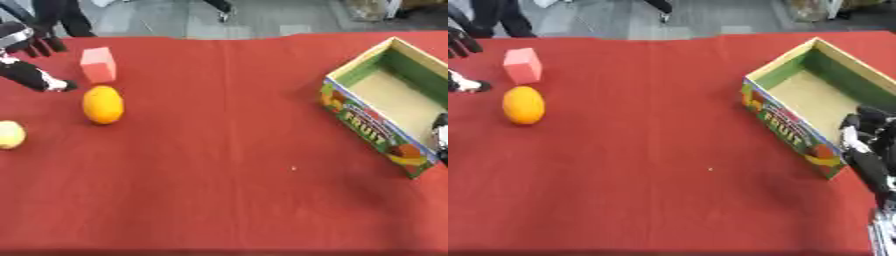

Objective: Pick up the objects with one hand, pass them to the other hand, and then place them into the box on the other side of the table.

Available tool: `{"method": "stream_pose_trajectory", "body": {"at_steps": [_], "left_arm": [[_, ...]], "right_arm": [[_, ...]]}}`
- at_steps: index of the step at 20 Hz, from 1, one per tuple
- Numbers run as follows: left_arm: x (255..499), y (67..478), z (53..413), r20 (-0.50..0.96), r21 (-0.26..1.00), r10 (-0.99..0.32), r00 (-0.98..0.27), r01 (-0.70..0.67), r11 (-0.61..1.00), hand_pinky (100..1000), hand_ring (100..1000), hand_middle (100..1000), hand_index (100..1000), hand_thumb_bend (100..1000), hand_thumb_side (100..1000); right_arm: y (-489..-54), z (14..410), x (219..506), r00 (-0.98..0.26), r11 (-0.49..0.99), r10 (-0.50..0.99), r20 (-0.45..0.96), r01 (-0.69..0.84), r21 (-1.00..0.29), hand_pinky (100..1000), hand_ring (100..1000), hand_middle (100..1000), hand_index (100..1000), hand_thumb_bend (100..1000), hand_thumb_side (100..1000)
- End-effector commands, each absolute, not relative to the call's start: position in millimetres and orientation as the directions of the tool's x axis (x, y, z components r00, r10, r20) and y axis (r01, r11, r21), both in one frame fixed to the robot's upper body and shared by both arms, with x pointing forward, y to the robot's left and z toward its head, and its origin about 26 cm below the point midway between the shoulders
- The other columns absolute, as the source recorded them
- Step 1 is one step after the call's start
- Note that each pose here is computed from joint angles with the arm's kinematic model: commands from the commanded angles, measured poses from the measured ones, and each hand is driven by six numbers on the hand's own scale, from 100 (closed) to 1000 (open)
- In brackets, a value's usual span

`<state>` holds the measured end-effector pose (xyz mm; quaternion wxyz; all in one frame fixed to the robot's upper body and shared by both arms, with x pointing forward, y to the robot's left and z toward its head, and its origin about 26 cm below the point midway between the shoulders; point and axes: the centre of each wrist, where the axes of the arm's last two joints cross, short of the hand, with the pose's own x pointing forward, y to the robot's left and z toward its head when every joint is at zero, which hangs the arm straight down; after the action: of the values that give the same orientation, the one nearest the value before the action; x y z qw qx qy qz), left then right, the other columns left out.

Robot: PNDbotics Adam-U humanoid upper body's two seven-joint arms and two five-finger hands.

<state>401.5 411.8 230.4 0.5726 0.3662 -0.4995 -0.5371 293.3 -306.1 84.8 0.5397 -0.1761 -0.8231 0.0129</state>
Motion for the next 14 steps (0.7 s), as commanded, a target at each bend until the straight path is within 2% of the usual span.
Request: {"method": "stream_pose_trajectory", "body": {"at_steps": [1,6,14], "left_arm": [[400.4,424.5,250.3,0.121,0.966,-0.990,-0.078,0.241,0.099,772,735,719,779,552,259],[407.5,419.8,240.0,0.090,0.963,-0.990,-0.113,0.264,0.057,786,733,720,776,526,300],[421.6,404.9,219.6,0.025,0.933,-0.983,-0.180,0.358,-0.041,799,748,742,790,546,351]], "right_arm": [[-307.5,90.3,293.9,-0.372,0.938,0.308,0.876,0.274,-0.214,642,678,625,728,162,344],[-307.7,90.1,293.7,-0.371,0.937,0.307,0.876,0.277,-0.211,642,678,625,728,162,345],[-307.4,89.6,293.7,-0.370,0.938,0.305,0.878,0.277,-0.209,642,678,625,728,163,345]]}}
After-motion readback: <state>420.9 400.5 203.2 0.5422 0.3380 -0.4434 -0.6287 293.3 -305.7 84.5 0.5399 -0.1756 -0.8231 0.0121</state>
